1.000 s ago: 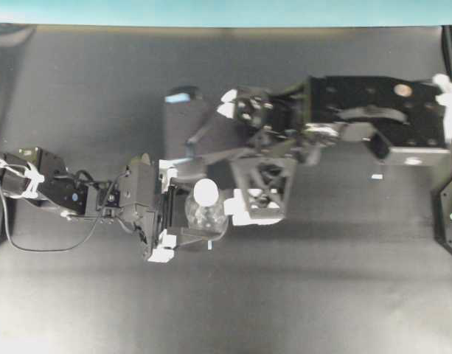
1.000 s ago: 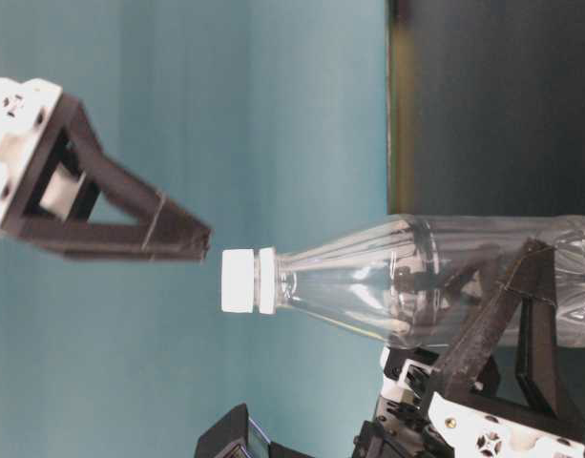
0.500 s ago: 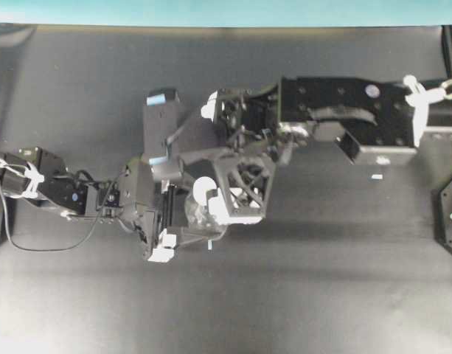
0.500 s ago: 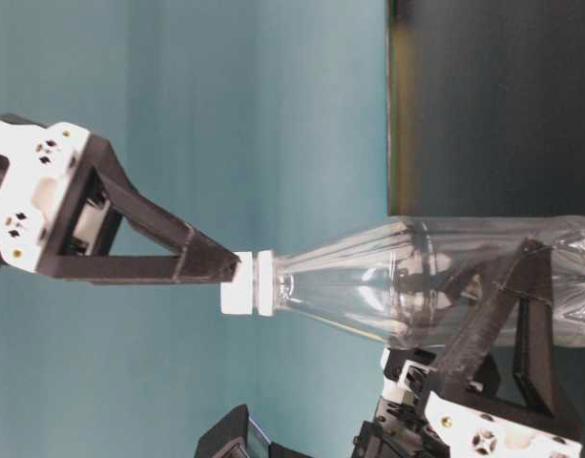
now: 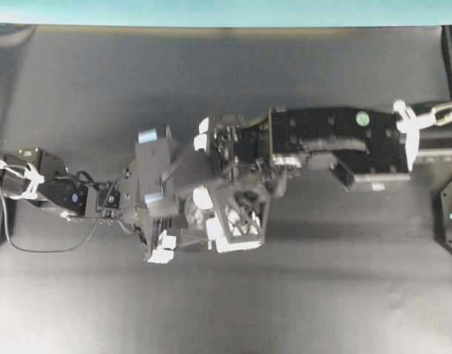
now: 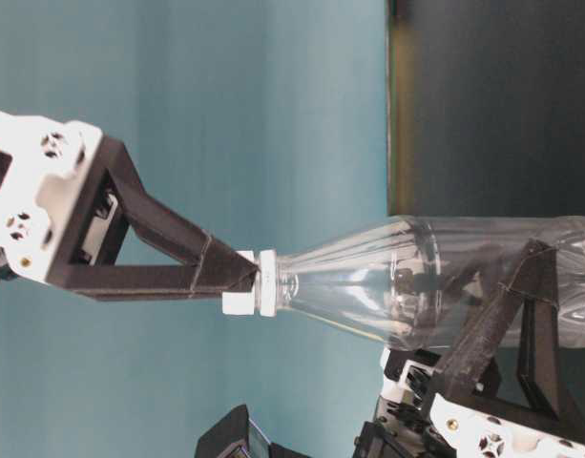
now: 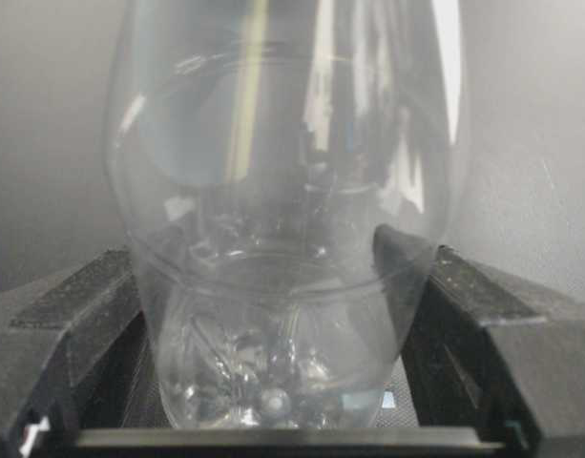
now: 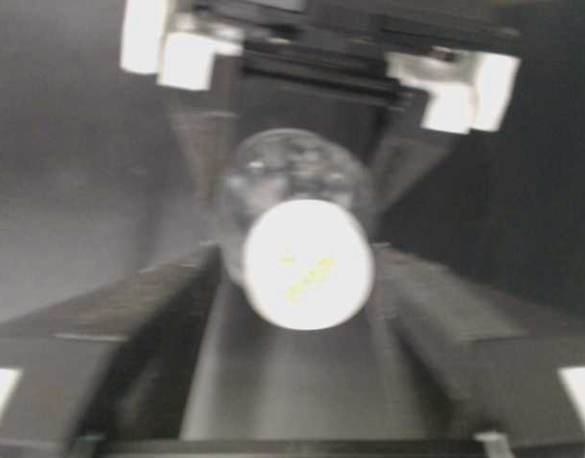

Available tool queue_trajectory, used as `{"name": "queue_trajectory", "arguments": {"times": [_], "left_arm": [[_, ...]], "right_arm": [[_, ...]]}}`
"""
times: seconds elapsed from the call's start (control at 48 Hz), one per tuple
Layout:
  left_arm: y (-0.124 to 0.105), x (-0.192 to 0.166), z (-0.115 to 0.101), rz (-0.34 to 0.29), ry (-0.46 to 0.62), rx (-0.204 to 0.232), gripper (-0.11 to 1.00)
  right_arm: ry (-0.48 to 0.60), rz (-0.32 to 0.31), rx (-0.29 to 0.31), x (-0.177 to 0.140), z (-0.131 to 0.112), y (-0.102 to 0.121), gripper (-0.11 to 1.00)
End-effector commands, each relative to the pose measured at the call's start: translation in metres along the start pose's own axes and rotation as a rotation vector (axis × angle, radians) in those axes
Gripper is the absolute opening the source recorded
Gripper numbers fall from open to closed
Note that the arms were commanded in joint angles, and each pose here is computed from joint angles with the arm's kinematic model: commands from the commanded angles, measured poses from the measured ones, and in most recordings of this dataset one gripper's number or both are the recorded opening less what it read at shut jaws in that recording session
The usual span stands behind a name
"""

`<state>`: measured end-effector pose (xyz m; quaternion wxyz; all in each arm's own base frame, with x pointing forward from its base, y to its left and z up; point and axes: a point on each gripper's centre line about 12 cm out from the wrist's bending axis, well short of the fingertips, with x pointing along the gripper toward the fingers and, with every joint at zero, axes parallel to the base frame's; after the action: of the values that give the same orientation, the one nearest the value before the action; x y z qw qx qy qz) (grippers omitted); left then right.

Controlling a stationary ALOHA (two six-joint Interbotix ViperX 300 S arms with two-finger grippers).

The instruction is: Open the bottle cap by holding the bottle with the left arm and twisting the cap with the right arm.

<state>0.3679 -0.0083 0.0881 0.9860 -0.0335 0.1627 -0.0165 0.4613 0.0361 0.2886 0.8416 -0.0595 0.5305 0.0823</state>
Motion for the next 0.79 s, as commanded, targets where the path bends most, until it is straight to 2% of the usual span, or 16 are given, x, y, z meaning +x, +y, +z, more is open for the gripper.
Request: {"name": "queue_trajectory", "arguments": {"times": [0.0,0.104,0.229,0.312,0.437,0.5,0.604,0.729,0.771], "left_arm": [[0.001,0.0,-0.002,0.001,0.008,-0.003,0.8],[0.0,0.0,-0.003,0.0,0.011,-0.002,0.8],[0.001,-0.001,-0.002,0.001,0.009,-0.003,0.8],[0.0,0.0,-0.003,0.0,0.011,-0.002,0.8],[0.001,0.0,-0.001,0.001,0.006,-0.003,0.8],[0.001,0.0,-0.001,0.001,0.006,-0.003,0.8],[0.001,0.0,-0.003,0.001,0.011,-0.003,0.8],[0.0,-0.001,-0.003,0.0,0.011,-0.002,0.8],[0.0,-0.001,-0.002,0.0,0.009,-0.002,0.8]], "right_arm": [[-0.015,0.019,-0.026,-0.004,0.006,0.018,0.48],[-0.008,0.017,-0.022,-0.005,0.005,0.016,0.38],[0.007,0.016,-0.033,-0.005,0.005,0.014,0.38],[0.011,0.018,-0.079,-0.006,0.008,0.015,0.38],[0.023,0.023,-0.235,-0.007,0.011,0.015,0.38],[0.027,0.029,-0.354,-0.008,0.014,0.015,0.38],[0.018,0.032,-0.516,-0.009,0.019,0.016,0.38],[0.001,0.06,-0.65,-0.011,0.022,0.02,0.38],[0.004,0.067,-0.662,-0.01,0.022,0.02,0.38]]}}
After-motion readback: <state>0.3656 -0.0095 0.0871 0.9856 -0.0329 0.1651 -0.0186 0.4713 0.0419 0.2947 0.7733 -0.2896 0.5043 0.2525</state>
